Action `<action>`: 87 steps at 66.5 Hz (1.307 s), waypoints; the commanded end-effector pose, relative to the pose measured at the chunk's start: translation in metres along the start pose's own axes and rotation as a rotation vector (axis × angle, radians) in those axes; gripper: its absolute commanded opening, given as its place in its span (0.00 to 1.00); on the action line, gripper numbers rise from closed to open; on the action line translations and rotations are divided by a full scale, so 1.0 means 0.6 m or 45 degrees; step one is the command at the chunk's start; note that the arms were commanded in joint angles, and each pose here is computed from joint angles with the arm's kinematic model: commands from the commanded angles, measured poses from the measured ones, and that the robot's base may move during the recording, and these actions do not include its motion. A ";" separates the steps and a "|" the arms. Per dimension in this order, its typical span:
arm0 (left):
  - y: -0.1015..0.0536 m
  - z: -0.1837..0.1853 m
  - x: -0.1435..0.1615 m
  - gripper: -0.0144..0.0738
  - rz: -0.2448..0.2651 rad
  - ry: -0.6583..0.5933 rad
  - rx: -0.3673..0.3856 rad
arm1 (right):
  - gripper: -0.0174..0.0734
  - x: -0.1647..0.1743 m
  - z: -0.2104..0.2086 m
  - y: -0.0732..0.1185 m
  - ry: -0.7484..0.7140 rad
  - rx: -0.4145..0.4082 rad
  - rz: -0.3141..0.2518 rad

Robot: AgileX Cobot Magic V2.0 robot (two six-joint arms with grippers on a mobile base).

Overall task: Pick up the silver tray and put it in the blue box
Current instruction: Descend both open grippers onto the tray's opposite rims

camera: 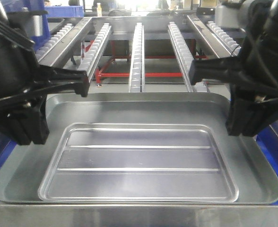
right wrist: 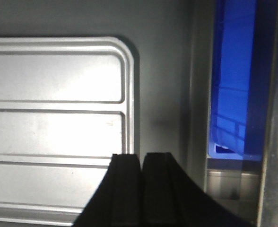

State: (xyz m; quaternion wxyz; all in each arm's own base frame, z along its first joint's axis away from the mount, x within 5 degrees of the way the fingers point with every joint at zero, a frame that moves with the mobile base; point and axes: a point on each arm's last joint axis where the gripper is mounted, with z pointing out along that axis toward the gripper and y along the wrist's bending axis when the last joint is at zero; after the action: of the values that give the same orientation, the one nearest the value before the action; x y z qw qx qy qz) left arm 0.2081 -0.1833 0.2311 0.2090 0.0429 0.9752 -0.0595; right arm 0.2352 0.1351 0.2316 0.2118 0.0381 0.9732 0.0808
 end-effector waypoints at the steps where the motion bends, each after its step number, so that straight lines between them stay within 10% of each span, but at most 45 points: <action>1: -0.012 -0.018 -0.013 0.16 -0.018 -0.064 0.066 | 0.26 -0.014 -0.020 0.012 -0.071 -0.059 0.002; 79: -0.015 -0.016 -0.023 0.16 0.022 -0.137 0.095 | 0.26 0.004 0.006 0.008 -0.049 -0.053 -0.039; 87: -0.015 -0.016 -0.023 0.34 0.020 -0.135 0.096 | 0.26 0.004 0.006 0.008 -0.049 -0.053 -0.039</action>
State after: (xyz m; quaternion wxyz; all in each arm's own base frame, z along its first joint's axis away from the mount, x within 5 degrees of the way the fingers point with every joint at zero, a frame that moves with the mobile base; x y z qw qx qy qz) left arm 0.2134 -0.1881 0.2288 0.2274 0.0552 0.9698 -0.0692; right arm 0.2313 0.1386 0.2141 0.2007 0.0299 0.9757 0.0823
